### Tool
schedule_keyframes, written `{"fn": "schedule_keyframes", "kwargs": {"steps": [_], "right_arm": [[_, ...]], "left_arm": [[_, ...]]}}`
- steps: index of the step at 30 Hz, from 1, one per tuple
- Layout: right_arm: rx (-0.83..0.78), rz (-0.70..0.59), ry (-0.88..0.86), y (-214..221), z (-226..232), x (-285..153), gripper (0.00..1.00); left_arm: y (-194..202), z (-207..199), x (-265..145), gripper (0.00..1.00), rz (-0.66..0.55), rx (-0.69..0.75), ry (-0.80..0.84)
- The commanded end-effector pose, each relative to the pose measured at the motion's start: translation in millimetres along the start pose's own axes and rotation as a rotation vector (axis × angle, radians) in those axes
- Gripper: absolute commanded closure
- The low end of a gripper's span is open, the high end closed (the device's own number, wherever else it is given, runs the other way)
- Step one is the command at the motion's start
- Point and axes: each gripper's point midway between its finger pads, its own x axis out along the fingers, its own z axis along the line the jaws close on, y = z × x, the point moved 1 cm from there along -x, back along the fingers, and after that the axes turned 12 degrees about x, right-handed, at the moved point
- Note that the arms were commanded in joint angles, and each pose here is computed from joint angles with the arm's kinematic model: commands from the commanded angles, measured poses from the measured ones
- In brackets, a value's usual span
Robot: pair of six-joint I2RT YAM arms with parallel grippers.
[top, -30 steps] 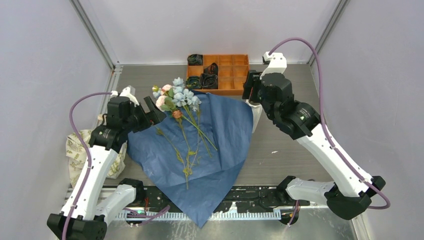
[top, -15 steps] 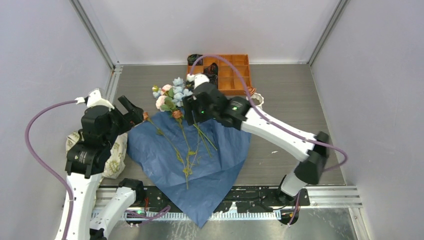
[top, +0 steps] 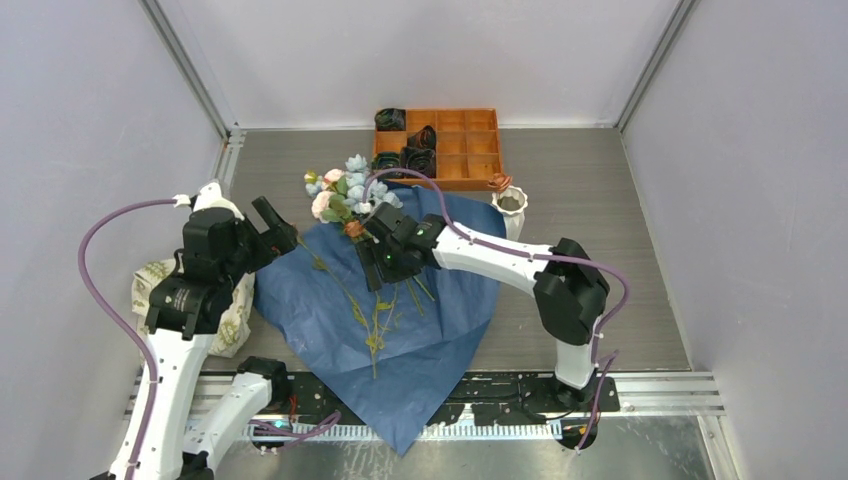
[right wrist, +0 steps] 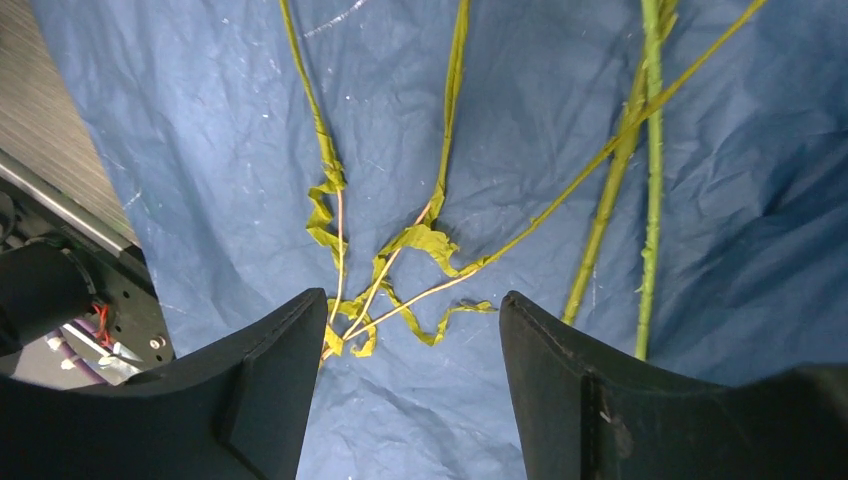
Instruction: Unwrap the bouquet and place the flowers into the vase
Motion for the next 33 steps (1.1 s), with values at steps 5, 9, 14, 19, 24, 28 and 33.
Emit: {"fn": "schedule_keyframes", "kwargs": {"steps": [5,9,14,19,24,28,33], "right_arm": [[0.027,0.022,-0.011,10,-6,32,0.30],[0.030,0.029,0.005,13,-16,45,0.30],[0.062,0.038,-0.028,6,-23,56,0.30],[0.061,0.031,-0.102,-7,-9,57,0.30],[0.060,0.040,-0.173,-17,11,60,0.29],[0.058,0.053,-0.194,-21,19,66,0.29],[0.047,0.059,-0.194,-23,25,71,0.29]], "left_arm": [[-3,-10,4,0.02,-0.022,0.003,0.056],[-1,-11,5,0.02,-0.016,0.003,0.064],[6,-14,8,0.02,0.004,0.001,0.085],[42,-19,25,0.03,0.100,-0.030,0.123],[86,-20,46,0.03,0.204,-0.072,0.148],[114,-17,60,0.04,0.259,-0.091,0.147],[134,-15,77,0.04,0.280,-0.100,0.147]]}}
